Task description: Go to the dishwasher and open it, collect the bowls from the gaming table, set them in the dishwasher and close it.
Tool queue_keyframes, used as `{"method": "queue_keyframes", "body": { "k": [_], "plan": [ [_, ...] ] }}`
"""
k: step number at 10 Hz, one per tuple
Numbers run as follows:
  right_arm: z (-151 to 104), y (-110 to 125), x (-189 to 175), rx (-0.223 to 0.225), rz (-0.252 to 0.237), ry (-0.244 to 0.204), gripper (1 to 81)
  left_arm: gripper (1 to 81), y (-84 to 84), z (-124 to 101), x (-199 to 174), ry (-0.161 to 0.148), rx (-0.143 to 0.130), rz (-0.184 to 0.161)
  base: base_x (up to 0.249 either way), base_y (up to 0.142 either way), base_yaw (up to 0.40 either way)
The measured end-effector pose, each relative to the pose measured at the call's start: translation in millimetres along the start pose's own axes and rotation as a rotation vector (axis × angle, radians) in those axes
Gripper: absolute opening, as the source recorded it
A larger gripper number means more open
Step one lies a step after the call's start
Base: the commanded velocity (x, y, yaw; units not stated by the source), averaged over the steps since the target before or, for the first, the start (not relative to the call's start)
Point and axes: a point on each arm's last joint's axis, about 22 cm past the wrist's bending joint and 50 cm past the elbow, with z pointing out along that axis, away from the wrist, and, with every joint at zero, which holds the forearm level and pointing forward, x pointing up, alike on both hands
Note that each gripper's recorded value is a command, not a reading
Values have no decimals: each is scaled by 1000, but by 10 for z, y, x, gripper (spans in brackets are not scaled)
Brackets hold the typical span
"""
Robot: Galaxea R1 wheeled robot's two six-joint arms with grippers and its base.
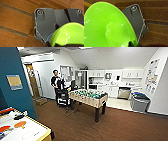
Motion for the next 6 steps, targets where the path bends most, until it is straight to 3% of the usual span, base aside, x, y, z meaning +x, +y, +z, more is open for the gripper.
{"method": "queue_keyframes", "body": {
  "k": [6],
  "plan": [
    [-5,34,-9,-6,-1,3,10,10,41,9,-141,-15,-5,-4,74,0,0]
  ]
}}
